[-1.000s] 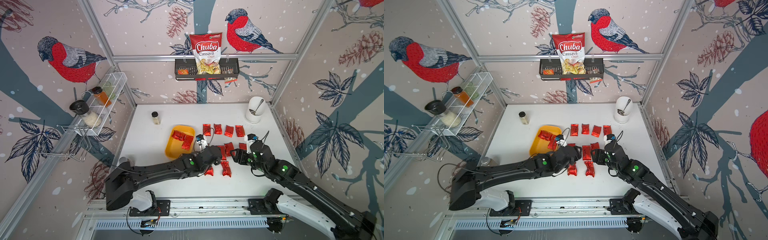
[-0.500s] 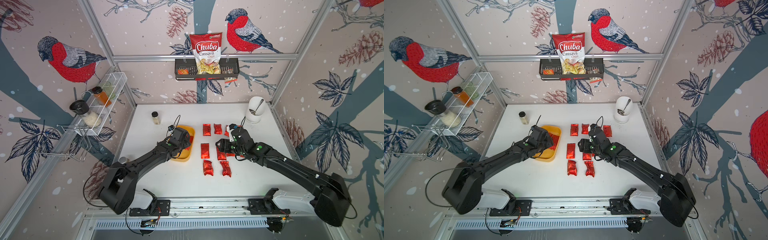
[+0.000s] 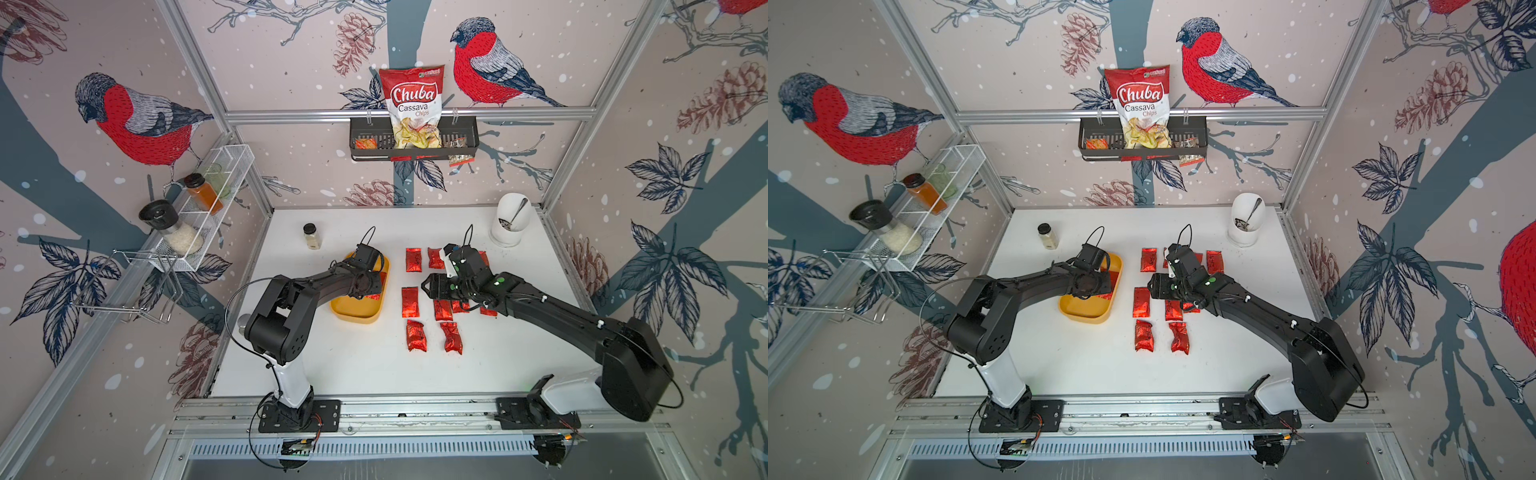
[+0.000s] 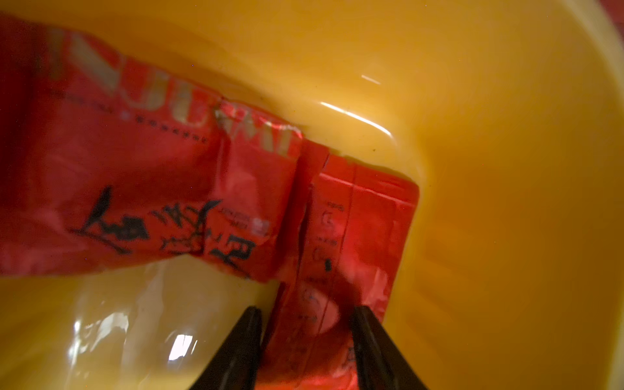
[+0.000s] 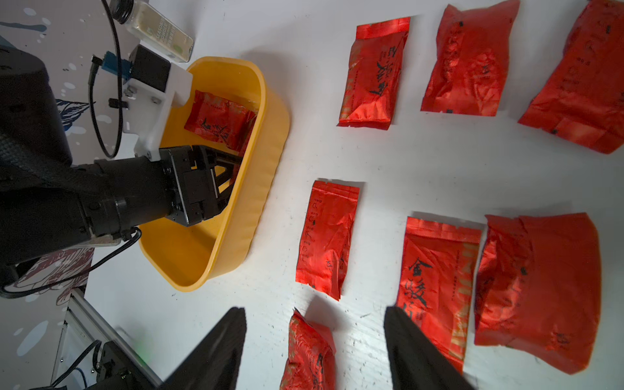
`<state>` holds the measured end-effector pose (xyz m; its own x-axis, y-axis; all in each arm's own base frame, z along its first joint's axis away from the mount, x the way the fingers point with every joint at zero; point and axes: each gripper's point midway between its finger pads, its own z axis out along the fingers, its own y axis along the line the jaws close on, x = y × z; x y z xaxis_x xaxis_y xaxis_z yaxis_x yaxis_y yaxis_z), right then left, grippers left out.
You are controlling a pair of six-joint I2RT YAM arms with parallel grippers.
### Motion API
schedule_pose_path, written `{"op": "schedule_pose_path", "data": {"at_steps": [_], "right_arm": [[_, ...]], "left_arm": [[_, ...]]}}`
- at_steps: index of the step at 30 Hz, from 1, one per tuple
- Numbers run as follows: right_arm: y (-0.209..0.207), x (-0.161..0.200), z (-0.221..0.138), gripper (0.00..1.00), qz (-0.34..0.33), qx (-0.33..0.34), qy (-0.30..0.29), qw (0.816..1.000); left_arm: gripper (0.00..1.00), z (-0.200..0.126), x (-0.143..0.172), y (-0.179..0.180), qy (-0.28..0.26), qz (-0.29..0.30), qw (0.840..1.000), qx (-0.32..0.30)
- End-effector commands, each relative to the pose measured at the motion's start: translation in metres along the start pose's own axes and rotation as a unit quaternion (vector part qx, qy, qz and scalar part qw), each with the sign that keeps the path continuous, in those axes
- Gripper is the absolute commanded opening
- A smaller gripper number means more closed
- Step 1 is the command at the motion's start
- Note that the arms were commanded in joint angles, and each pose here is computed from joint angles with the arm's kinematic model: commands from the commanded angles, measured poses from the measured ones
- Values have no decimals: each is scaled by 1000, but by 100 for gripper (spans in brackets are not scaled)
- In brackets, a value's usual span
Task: Take the tea bags out of the storage box
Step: Pick up the tea bag from the storage box.
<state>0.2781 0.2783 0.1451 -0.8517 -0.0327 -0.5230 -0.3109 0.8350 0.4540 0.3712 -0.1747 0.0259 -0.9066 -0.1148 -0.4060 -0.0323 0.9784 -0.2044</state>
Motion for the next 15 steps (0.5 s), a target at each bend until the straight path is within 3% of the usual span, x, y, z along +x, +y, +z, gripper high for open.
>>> {"op": "schedule_pose_path", "data": {"at_steps": [1, 8, 15], "right_arm": [[5, -6, 0, 70, -5, -13, -7, 1000], [7, -7, -3, 70, -5, -16, -10, 1000], [6, -7, -15, 69, -4, -18, -23, 1000]], "left_arm": [[33, 1, 6, 7, 13, 8, 1000, -14], [12, -21, 0, 11, -7, -2, 1000, -24], [7, -64, -14, 4, -41, -12, 999, -3]]}}
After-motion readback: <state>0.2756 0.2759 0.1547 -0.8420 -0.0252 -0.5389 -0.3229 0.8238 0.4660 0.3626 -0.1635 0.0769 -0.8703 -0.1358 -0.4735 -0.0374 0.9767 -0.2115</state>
